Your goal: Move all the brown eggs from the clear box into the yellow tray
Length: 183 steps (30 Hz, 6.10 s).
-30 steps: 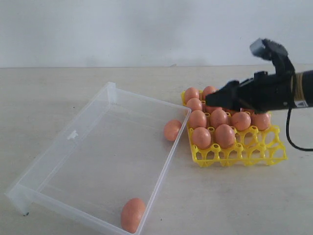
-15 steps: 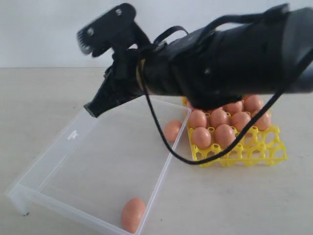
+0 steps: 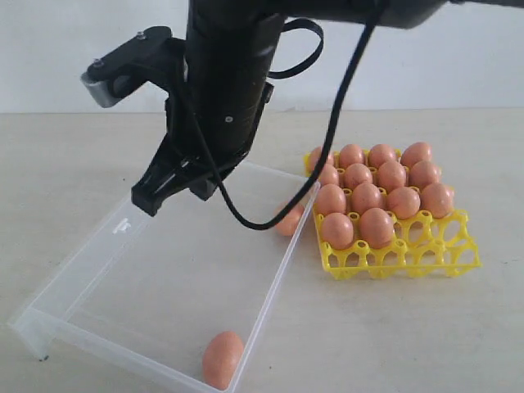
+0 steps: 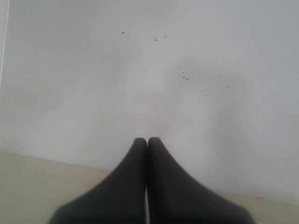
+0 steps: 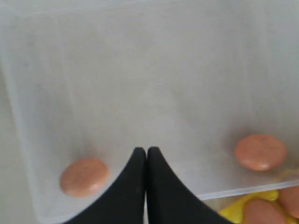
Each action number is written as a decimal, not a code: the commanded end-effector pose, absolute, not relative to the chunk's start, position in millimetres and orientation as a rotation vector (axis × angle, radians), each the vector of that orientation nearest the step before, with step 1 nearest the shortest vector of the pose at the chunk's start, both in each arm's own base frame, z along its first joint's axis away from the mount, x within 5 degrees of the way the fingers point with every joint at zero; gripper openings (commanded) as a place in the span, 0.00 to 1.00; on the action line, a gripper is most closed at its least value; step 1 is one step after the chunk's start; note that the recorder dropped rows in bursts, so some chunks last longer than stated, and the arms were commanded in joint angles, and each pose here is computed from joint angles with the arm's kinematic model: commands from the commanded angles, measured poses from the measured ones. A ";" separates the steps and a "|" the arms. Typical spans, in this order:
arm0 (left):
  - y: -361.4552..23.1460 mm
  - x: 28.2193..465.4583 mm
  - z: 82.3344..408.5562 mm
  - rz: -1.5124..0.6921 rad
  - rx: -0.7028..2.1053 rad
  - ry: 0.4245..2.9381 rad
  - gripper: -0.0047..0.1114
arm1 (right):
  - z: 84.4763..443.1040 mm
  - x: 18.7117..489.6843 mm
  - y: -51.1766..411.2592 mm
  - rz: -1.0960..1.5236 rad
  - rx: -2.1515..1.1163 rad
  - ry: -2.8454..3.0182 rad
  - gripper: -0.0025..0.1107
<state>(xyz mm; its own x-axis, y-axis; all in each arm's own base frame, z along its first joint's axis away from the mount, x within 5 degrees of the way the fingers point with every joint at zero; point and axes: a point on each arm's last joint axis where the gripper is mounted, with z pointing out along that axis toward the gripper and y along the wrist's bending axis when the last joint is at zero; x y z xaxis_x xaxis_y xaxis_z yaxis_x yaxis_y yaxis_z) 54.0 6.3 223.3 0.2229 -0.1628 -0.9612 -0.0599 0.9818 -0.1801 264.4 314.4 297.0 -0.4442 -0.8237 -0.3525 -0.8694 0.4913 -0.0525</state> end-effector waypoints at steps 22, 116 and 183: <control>3.6 56.2 210.9 -0.068 -0.165 1.500 0.00 | 195.0 236.4 320.4 0.262 -1.540 2.842 0.02; 3.1 56.3 208.4 -0.097 -0.187 1.525 0.00 | 154.8 280.1 327.8 -0.391 -1.499 2.678 0.57; 3.0 56.4 208.3 -0.097 -0.187 1.527 0.00 | 245.8 346.7 316.0 0.227 -0.653 2.325 0.02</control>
<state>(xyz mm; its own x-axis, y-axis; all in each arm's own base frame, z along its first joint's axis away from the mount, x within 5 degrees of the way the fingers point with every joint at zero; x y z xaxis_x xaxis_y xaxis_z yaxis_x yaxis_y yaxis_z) 56.2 2.9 206.6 0.0300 -0.1692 -0.9851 -0.0551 0.9838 -0.1706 348.3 317.7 190.3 -0.7255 -0.4571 -0.5145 -0.4938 0.8665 -0.0734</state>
